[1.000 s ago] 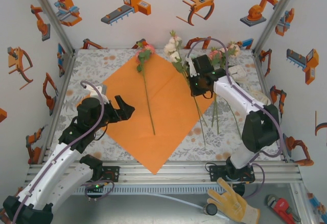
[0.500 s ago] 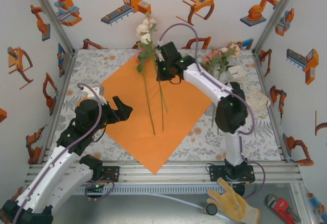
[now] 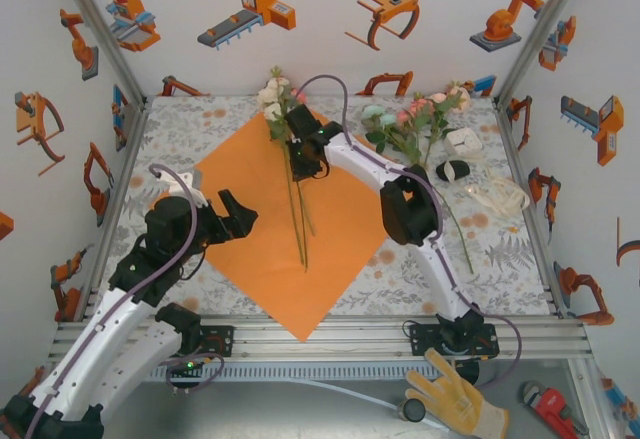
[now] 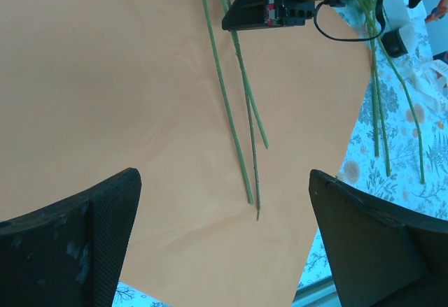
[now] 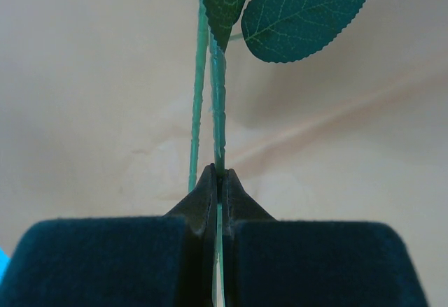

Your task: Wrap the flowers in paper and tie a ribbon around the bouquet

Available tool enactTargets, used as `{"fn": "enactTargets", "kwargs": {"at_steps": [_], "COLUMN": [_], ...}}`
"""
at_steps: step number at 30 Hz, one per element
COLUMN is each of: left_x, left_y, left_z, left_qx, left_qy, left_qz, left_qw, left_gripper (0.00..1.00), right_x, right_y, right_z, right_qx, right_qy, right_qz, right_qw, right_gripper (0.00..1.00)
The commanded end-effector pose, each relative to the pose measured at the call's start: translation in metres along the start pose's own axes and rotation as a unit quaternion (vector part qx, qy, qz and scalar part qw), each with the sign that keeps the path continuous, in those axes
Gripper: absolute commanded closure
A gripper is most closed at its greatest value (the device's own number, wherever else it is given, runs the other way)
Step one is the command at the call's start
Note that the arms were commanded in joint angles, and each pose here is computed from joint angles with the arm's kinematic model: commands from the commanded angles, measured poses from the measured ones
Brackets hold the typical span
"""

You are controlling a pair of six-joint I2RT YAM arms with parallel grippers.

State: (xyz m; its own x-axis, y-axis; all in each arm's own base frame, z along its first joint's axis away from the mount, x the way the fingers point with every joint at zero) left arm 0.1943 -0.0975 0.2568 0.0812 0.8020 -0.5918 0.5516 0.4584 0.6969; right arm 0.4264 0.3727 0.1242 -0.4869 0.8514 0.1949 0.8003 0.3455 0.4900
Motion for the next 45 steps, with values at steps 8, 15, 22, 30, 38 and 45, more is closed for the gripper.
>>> {"fn": "enactTargets", "kwargs": {"at_steps": [8,15,22,30,38,45], "left_x": [-0.001,-0.004,-0.057,-0.08,-0.072,-0.064], "left_y": [0.003,0.006,-0.006,-0.015,-0.017,-0.017], "left_z": [0.002,0.006,0.002,-0.003,0.001,-0.003], "left_qx": [-0.007,-0.004,0.059,0.061,0.059,0.04], "left_qy": [0.001,-0.002,-0.19,-0.222,-0.198,-0.181], "left_qz": [-0.002,0.002,0.079,0.132,0.134,0.132], "left_qw": [1.0,1.0,0.977,0.964,0.969,0.974], "left_gripper": [0.03,0.03,0.03,0.03,0.03,0.03], "right_x": [0.006,0.004,-0.094,-0.242,-0.304,-0.326], "right_y": [0.007,0.02,0.016,-0.022,-0.042,-0.051], "right_z": [-0.013,-0.096,-0.19,-0.182,-0.136,-0.104], "right_qx": [-0.012,-0.069,-0.151,-0.015,0.026,0.054], "right_qy": [0.006,-0.02,-0.203,-0.265,-0.191,-0.201], "right_qz": [-0.002,-0.043,-0.035,0.022,0.104,0.124], "right_qw": [1.0,0.996,0.967,0.964,0.976,0.97], "right_gripper": [0.68,0.55,0.32,0.24,0.27,0.31]}}
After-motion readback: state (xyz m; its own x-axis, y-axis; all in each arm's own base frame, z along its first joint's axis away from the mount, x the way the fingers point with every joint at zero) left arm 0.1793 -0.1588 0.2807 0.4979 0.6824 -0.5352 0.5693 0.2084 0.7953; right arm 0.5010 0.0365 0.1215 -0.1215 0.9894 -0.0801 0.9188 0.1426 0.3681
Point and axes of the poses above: each hand's point on the last joint's axis, 136 mm out from that joint toward the fingers, its own z axis out along the fingers, its own x axis along the line the jaws close on, y = z × x, the point moved 6 cm from there along -z, back along the fingers, and after that the axes turned 10 degrees about -z, right-handed, at the moved point
